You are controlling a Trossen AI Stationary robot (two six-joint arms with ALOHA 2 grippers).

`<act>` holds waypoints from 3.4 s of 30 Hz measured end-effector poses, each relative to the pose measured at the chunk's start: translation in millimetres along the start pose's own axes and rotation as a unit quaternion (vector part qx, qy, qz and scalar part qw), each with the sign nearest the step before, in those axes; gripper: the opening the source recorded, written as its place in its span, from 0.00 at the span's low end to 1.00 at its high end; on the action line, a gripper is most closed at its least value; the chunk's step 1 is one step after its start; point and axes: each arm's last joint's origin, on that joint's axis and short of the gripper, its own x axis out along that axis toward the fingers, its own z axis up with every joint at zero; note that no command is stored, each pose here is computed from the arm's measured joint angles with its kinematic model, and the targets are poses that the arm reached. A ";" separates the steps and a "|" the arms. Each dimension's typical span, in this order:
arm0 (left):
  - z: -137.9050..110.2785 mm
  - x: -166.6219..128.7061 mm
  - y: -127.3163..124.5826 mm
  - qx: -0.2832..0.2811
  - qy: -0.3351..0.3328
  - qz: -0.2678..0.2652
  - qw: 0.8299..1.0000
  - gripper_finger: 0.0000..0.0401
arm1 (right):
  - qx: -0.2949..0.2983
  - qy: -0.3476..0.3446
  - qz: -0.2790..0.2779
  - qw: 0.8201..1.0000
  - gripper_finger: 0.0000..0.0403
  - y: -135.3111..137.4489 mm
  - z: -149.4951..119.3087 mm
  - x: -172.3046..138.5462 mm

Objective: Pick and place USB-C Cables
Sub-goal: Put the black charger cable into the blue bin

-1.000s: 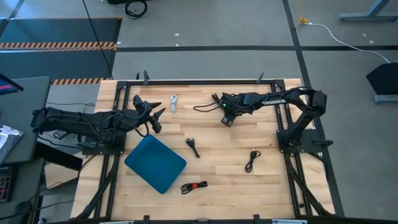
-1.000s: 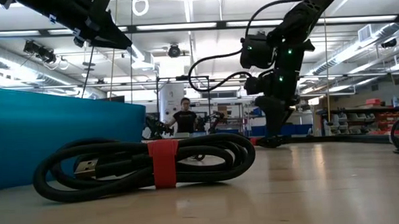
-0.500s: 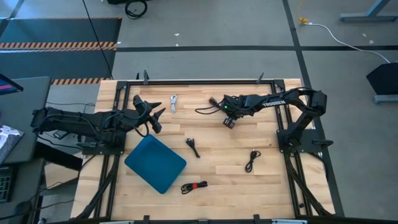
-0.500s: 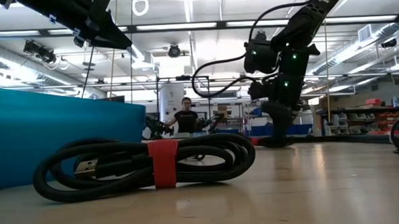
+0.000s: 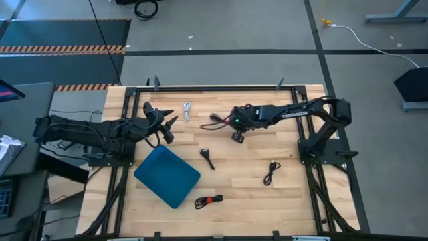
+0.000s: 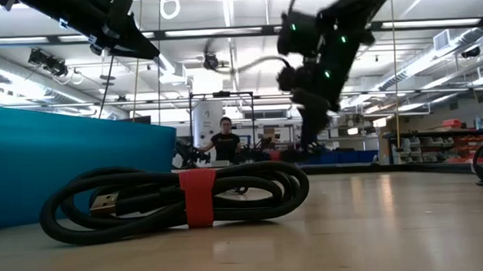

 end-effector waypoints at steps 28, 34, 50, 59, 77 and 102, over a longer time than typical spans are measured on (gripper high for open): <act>23.4 -29.3 12.2 -0.005 -0.109 -0.178 0.978 0.38 | -0.094 -0.194 0.168 0.962 0.01 126.2 52.8 -130.7; 25.5 -29.8 12.3 -0.013 -0.118 -0.181 0.976 0.38 | -0.085 -0.228 0.244 0.939 0.01 137.6 57.3 -140.2; 25.1 -34.2 3.2 -0.031 -0.109 -0.319 0.941 0.38 | -0.088 -0.186 0.249 0.947 0.01 145.7 57.2 -110.9; 13.1 -28.1 -9.9 0.002 -0.054 -0.332 0.942 0.38 | -0.094 -0.191 0.209 0.955 0.01 128.7 63.4 -107.9; -5.9 -19.9 -36.0 0.052 0.024 -0.354 0.933 0.68 | -0.109 -0.183 0.175 0.961 0.01 116.2 66.5 -101.2; -19.4 -18.0 -32.2 0.044 0.095 -0.292 0.951 0.41 | -0.128 -0.231 0.182 0.947 0.02 120.8 72.8 -106.9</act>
